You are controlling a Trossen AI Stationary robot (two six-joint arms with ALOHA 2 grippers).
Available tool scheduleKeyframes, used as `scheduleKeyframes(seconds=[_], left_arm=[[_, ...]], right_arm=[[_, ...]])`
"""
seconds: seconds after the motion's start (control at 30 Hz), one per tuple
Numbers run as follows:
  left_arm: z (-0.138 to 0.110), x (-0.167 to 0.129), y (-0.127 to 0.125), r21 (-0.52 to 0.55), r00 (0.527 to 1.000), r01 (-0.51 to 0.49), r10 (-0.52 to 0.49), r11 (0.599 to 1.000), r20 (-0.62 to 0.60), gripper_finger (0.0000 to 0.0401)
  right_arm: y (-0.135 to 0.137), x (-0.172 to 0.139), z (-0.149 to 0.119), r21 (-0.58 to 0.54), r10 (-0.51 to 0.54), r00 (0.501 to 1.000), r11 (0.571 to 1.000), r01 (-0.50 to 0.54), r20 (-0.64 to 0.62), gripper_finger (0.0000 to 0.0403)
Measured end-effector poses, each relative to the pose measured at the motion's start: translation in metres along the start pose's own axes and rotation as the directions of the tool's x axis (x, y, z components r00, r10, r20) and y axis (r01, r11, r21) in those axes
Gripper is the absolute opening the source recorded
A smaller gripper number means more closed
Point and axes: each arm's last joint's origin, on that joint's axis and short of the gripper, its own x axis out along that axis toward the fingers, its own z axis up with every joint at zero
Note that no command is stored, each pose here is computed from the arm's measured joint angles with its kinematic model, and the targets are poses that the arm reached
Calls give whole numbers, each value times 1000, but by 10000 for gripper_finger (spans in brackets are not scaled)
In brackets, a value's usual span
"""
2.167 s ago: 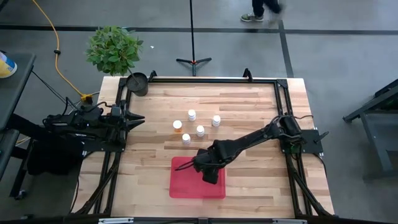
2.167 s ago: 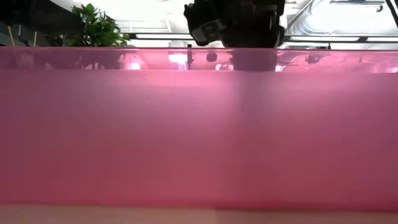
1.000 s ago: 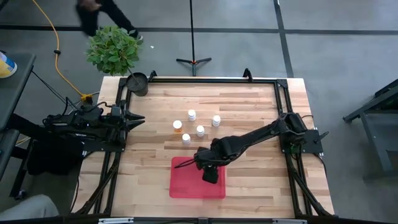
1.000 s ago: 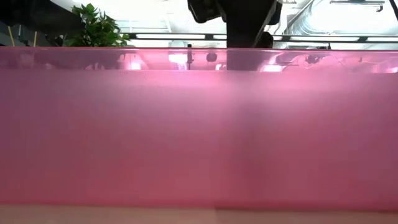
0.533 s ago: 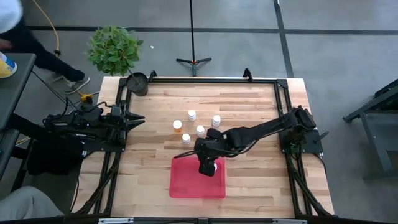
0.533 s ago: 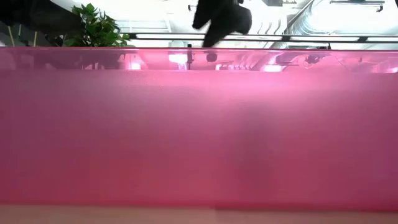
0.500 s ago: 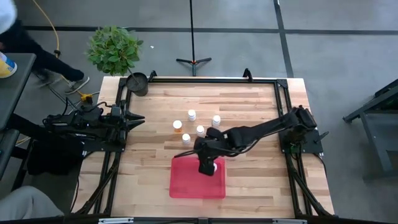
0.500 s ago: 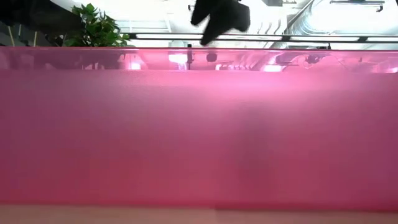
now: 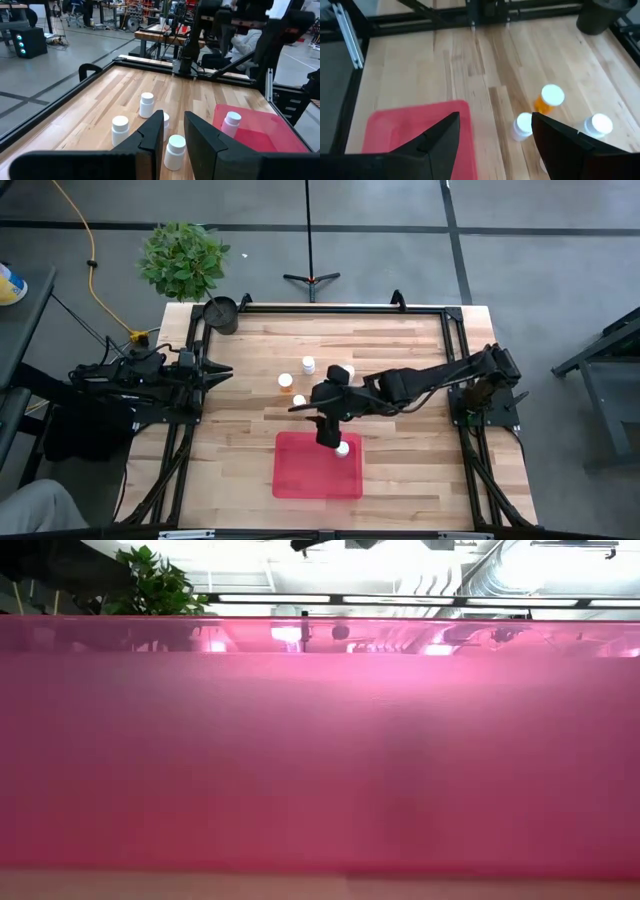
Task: Pick and place pill bottles into a basket
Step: Put the white pill bottle into the bin
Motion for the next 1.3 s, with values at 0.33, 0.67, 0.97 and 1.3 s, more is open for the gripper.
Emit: scheduleKeyframes(seconds=[0.33, 0.67, 0.97, 1.3], left_arm=[[0, 0, 0, -52, 1000, 2, -2, 999, 0, 111], [0, 0, 0, -51, 1000, 1, -2, 999, -3, 111], [-5, 0, 1, -38, 999, -7, 5, 999, -47, 111], [-5, 0, 1, -38, 999, -7, 5, 999, -46, 111]], right_arm=[[-16, -15, 6, 0, 19, 999, 1000, -19, 28, 236], [-58, -50, -32, 158, 4, 987, 987, -29, 158, 236], [-97, -56, -72, 296, -57, 998, 953, 61, -23, 236], [-137, -31, -89, 334, 24, 960, 939, 74, -281, 236]])
